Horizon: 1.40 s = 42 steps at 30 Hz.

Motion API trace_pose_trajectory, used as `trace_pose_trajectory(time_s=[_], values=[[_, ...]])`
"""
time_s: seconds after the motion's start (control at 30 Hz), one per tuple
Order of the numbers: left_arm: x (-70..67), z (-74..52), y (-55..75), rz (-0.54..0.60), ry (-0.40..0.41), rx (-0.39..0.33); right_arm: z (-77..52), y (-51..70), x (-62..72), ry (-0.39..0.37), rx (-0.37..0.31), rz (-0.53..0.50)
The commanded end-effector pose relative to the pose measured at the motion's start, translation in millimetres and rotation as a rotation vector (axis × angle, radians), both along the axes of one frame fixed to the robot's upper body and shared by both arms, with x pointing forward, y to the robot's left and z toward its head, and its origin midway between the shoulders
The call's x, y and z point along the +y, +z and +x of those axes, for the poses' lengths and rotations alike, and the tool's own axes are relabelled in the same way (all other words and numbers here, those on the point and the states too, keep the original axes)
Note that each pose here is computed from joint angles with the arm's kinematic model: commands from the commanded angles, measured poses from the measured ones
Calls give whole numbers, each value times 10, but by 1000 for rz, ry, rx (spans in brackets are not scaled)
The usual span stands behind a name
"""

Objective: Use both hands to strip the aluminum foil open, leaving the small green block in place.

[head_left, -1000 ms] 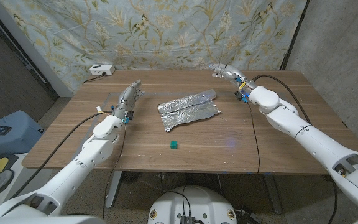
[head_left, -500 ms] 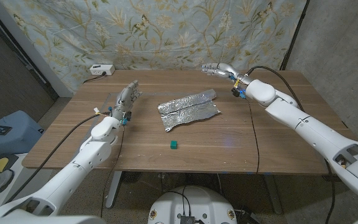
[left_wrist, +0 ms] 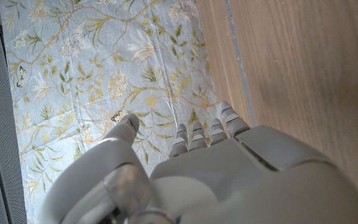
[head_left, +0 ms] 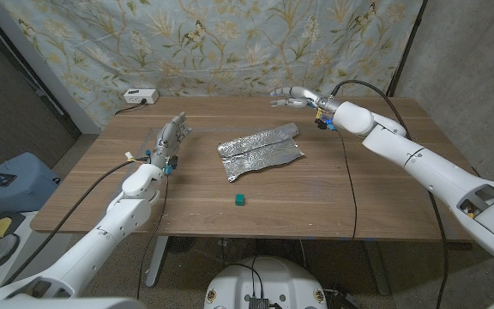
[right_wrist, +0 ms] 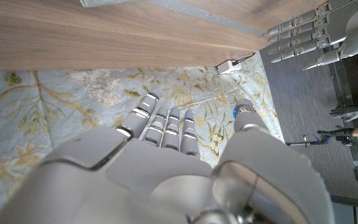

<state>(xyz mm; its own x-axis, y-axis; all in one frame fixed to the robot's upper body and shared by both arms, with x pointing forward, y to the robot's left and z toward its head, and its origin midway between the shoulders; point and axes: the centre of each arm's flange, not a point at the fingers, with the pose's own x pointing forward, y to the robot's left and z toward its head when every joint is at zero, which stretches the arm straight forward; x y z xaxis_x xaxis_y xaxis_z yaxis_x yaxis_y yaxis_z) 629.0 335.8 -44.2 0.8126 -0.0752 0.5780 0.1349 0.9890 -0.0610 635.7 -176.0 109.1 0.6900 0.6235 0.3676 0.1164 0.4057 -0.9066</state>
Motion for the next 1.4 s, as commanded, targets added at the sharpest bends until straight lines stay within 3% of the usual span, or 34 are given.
trace_pose_trajectory(time_s=[0.03,0.5,0.9,1.07,1.4], values=[[-10,33,-17,-12,1,-4,-34,134,243,-64,-92,-203],[-55,99,31,-26,10,3,-158,293,579,-74,-108,-382],[-98,113,30,-30,6,-1,-286,256,921,-105,-156,-526],[-105,93,-13,-36,5,1,-275,202,1024,-105,-172,-565],[-152,28,8,-23,5,-2,-95,106,1147,-94,-190,-636]])
